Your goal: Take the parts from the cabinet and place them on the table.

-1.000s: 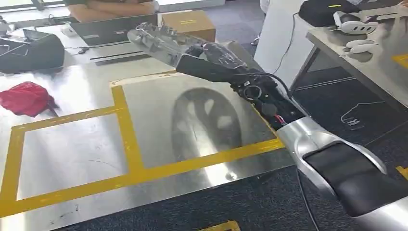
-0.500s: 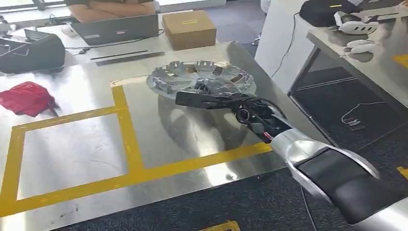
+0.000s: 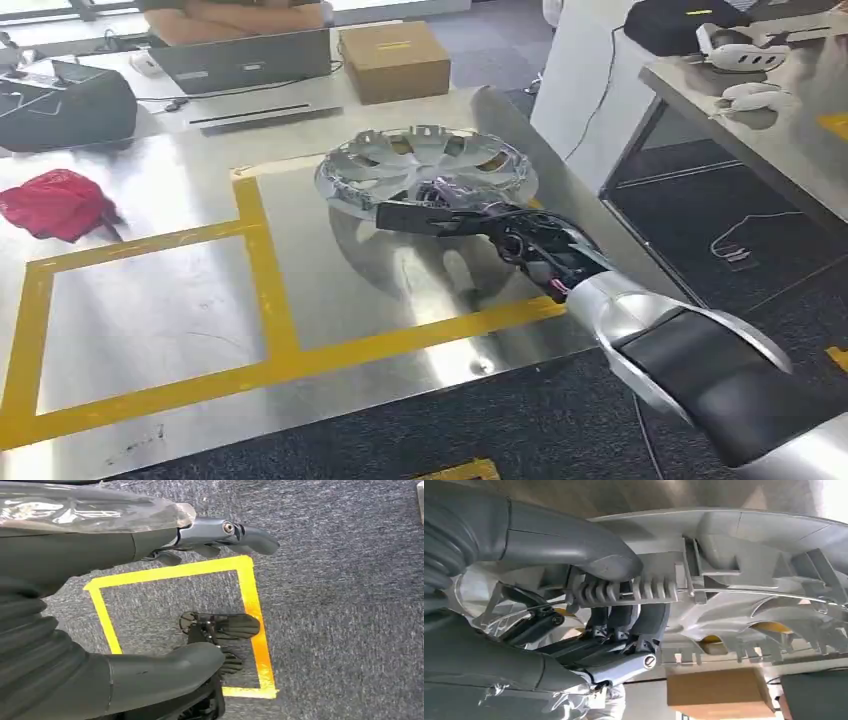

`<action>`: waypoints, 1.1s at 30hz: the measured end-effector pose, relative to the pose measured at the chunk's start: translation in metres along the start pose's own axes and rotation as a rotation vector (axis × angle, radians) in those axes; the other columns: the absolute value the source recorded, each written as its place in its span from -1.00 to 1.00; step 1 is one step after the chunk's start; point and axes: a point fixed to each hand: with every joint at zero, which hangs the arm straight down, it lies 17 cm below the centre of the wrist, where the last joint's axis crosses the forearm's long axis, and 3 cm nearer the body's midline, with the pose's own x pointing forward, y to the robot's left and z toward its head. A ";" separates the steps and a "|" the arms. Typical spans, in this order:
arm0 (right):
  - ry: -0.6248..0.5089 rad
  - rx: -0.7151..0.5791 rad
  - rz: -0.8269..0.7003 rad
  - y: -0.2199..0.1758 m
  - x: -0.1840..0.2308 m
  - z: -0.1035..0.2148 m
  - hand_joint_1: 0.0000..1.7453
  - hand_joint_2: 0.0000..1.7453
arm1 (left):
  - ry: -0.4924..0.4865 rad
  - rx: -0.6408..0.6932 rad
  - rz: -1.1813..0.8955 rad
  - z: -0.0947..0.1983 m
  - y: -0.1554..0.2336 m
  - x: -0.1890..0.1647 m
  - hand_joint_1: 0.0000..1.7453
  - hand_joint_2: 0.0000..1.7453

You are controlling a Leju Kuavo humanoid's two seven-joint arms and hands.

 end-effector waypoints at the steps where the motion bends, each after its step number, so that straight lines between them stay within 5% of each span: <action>1: 0.000 0.005 -0.001 0.001 0.000 0.000 1.00 1.00 | 0.000 0.000 0.000 0.000 0.000 0.000 -1.00 1.00; 15: -0.003 0.153 -0.073 0.068 -0.006 0.030 1.00 1.00 | -0.020 -0.011 0.013 0.003 0.005 -0.002 -1.00 1.00; 16: -0.003 0.166 -0.092 0.073 -0.005 0.034 -1.00 -1.00 | -0.020 -0.011 0.014 0.003 0.005 -0.003 -1.00 1.00; 21: -0.067 0.186 -0.239 0.077 0.039 0.049 -1.00 -1.00 | -0.026 -0.001 0.017 0.005 0.014 -0.006 -1.00 1.00; 25: -0.211 0.132 -0.416 0.033 0.101 0.059 -1.00 -1.00 | -0.029 0.008 0.015 0.007 0.019 -0.010 -1.00 1.00; 26: -0.243 0.118 -0.455 0.021 0.113 0.064 -1.00 -1.00 | -0.031 0.010 0.014 0.007 0.020 -0.009 -1.00 -1.00; 33: -0.484 -0.013 -0.603 -0.071 0.179 0.107 -1.00 -1.00 | -0.027 0.030 0.006 0.007 0.026 -0.013 -1.00 -1.00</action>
